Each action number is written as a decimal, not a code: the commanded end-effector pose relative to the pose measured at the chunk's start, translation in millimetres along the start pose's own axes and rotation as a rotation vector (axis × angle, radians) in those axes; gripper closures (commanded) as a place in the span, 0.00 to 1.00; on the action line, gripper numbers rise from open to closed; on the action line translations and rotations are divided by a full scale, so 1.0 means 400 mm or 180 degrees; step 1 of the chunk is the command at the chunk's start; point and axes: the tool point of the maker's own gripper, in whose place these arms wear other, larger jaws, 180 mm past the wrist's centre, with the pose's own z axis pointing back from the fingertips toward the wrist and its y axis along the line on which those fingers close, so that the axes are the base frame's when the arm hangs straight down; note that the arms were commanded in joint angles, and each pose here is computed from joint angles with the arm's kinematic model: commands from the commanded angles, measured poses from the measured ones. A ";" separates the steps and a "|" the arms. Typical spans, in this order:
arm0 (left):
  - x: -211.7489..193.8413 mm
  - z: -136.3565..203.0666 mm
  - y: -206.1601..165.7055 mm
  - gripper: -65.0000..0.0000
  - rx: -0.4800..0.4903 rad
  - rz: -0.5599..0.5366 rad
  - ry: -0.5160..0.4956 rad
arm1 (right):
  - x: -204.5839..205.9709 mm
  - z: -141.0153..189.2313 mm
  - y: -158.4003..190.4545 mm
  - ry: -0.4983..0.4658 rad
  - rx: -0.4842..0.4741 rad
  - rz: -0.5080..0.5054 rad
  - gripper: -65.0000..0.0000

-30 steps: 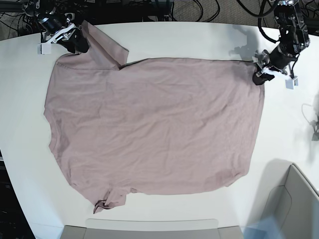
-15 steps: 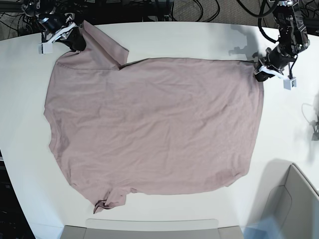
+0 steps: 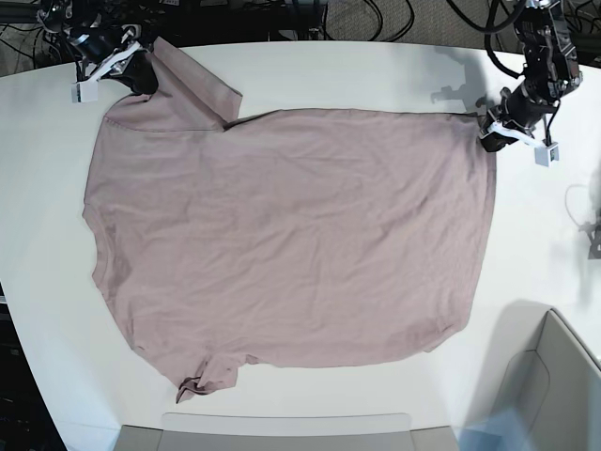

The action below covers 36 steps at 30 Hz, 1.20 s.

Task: Fold the T-shirt properly
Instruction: 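Close both grippers on the shoulder corners of the pink shirt, then lift the shoulder edge with both grippers and fold it over the body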

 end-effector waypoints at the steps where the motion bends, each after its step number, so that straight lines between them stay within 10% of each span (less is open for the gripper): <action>1: -0.036 0.005 0.031 1.00 0.0181 -0.0045 0.0215 | -0.034 0.010 -0.024 0.0219 -0.0144 0.0029 1.00; 15: -0.046 0.080 -0.026 1.00 0.0087 -0.0415 0.0148 | -0.031 0.062 0.010 0.0274 -0.0142 0.0295 1.00; 36: 0.076 0.168 -0.051 1.00 0.0162 -0.0485 -0.0298 | 0.210 0.165 0.010 -0.0471 -0.0625 0.0936 1.00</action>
